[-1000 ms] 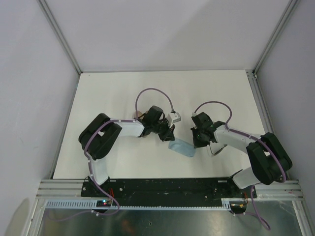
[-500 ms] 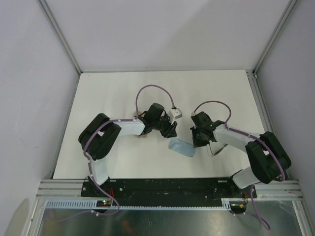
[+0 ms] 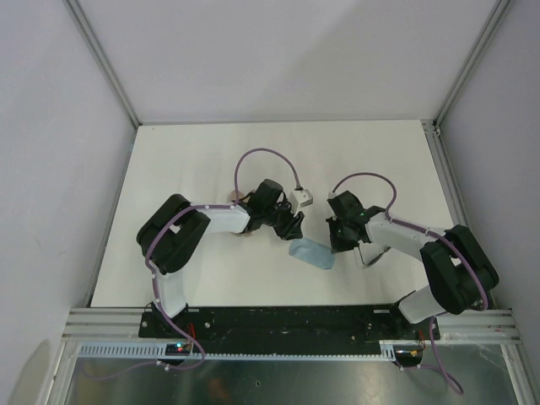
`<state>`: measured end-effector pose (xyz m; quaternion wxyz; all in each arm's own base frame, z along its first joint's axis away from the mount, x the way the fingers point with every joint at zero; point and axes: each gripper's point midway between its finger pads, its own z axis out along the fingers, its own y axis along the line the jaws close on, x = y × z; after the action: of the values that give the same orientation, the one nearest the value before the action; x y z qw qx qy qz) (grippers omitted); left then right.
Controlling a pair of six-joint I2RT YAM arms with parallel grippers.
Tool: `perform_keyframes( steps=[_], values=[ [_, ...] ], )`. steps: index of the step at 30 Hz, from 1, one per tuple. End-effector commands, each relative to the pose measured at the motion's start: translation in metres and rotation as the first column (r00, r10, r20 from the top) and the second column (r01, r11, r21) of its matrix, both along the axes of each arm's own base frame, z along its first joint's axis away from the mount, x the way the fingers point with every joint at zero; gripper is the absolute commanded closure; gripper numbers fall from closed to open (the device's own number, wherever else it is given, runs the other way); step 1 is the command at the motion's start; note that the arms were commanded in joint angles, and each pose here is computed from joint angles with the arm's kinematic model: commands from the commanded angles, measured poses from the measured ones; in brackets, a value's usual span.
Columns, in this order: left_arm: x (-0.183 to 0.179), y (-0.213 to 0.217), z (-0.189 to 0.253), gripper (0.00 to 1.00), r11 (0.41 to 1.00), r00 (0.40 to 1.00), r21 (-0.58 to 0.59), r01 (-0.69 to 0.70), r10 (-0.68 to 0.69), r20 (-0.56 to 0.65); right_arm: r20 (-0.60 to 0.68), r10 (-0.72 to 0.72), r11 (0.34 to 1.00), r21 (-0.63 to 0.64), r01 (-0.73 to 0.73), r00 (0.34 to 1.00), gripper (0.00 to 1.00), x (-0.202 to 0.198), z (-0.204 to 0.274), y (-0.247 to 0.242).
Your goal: Organize the sunglasses
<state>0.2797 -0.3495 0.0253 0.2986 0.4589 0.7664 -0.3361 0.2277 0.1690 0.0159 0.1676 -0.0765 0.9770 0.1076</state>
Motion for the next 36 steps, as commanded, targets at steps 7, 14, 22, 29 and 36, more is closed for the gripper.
perform_keyframes(
  steps=[7, 14, 22, 29, 36],
  values=[
    [-0.011, 0.006, 0.0, 0.66, 0.999, 0.999, 0.012, 0.033, -0.033, 0.002, -0.013, 0.011, 1.0, -0.019, -0.012, 1.0, 1.0, 0.003, -0.005, -0.001],
    [-0.017, 0.003, -0.004, 0.79, 0.998, 0.998, 0.004, 0.061, -0.061, -0.029, -0.013, 0.012, 1.0, -0.017, -0.012, 1.0, 1.0, 0.003, -0.004, -0.001],
    [-0.017, 0.003, -0.001, 0.97, 0.997, 0.997, 0.006, 0.071, -0.071, -0.023, -0.009, 0.014, 1.0, -0.008, -0.014, 1.0, 1.0, 0.003, -0.002, 0.0],
    [-0.001, -0.004, 0.025, 1.0, 1.0, 1.0, -0.022, 0.017, -0.016, 0.026, 0.016, 0.048, 0.999, 0.009, -0.048, 0.999, 1.0, 0.008, 0.011, 0.013],
    [0.015, 0.006, 0.074, 1.0, 0.992, 0.986, -0.068, -0.107, 0.115, 0.123, 0.106, 0.114, 0.99, 0.07, -0.122, 0.988, 1.0, 0.014, 0.053, 0.05]
  ],
)
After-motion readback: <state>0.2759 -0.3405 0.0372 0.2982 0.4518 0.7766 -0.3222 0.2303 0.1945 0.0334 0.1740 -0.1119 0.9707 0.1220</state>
